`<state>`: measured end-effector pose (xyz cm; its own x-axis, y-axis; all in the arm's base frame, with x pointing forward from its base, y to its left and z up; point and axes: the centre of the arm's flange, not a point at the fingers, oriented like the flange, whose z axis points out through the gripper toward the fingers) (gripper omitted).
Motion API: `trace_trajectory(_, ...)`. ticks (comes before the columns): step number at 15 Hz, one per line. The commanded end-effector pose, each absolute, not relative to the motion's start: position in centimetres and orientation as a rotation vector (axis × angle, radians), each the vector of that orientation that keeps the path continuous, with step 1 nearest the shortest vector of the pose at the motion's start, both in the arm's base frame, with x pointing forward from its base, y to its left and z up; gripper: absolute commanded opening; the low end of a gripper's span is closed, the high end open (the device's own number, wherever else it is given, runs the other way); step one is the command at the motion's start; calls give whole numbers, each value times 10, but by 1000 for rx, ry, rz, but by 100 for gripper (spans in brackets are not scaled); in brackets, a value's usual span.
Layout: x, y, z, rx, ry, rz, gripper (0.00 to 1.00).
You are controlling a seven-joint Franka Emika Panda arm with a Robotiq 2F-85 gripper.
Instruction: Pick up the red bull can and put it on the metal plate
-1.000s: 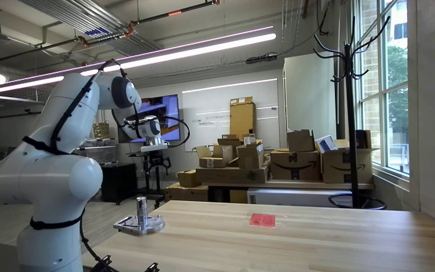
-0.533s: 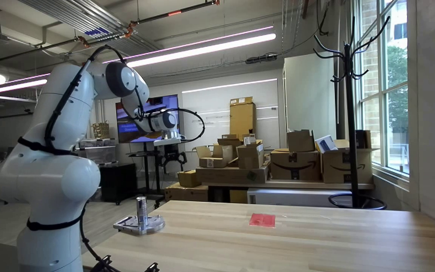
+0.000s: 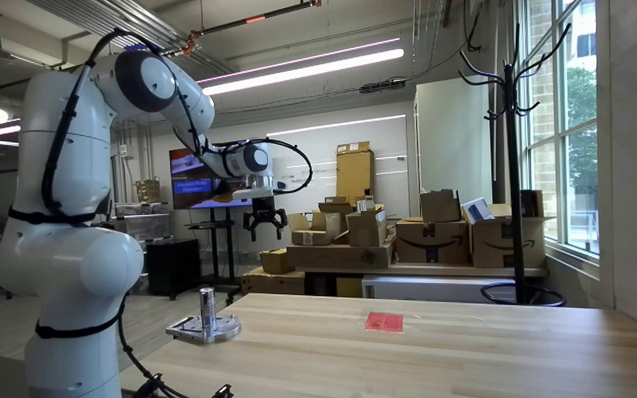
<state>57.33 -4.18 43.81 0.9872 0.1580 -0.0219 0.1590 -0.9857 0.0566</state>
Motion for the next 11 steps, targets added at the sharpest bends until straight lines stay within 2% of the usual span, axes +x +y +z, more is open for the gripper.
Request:
trace_trajectory(1,529,-51,444,3073,182,50,100)
trace_trajectory(5,512,-59,443,3071,159,28,100)
trace_trajectory(6,530,-56,441,3080,196,10,100)
trace_trajectory(11,528,-56,437,3081,196,-3,100)
